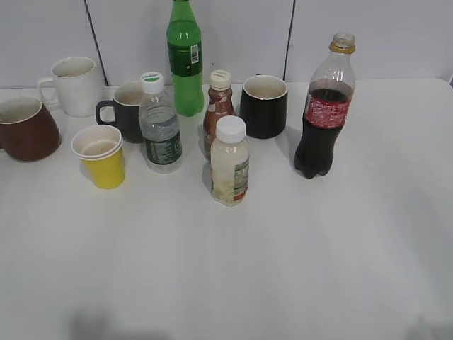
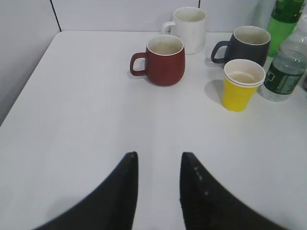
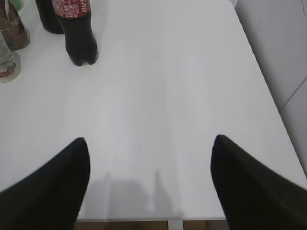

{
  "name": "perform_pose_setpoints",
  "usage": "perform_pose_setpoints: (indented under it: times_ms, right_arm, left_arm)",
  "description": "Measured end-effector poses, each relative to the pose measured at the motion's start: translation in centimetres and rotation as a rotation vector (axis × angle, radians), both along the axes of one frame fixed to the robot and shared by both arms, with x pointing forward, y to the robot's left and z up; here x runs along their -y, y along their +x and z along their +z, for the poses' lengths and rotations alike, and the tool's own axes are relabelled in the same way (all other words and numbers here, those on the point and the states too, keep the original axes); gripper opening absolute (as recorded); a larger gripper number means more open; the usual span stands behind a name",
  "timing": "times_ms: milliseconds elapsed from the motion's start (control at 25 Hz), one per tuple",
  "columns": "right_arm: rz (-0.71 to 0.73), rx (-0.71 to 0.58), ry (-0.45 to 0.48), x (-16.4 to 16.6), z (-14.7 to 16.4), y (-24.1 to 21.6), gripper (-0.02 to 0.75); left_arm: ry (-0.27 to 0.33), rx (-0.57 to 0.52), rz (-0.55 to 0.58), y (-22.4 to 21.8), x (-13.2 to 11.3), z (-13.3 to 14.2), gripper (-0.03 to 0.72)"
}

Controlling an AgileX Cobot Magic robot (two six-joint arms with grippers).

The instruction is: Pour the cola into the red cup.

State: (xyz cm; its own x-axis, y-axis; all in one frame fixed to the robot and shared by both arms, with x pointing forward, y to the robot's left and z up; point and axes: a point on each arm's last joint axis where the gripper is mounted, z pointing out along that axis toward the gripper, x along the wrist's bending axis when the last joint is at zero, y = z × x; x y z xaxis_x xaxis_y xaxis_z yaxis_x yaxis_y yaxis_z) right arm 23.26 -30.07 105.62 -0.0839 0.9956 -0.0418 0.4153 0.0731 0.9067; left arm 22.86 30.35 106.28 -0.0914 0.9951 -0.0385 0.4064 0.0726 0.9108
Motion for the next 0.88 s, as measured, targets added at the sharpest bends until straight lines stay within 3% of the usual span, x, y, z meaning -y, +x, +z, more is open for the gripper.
perform_pose_setpoints:
  times_ms: [440, 520, 720, 880]
  right_arm:
    - [0.0, 0.0, 0.0, 0.0, 0.0, 0.0, 0.589]
    - [0.0, -0.001, 0.0, 0.0, 0.0, 0.0, 0.589]
    - [0.001, 0.0, 0.001, 0.0, 0.0, 0.0, 0.589]
    - [0.001, 0.0, 0.0, 0.0, 0.0, 0.0, 0.589]
  left_arm:
    - [-0.013, 0.014, -0.01, 0.0, 0.1, 0.2, 0.23]
    - [-0.01, 0.085, -0.012, 0.5, 0.1, 1.1, 0.23]
    - [0.015, 0.386, -0.019, 4.5, 0.0, 3.3, 0.23]
    - [0.025, 0.434, -0.024, 9.0, -0.2, 1.4, 0.239]
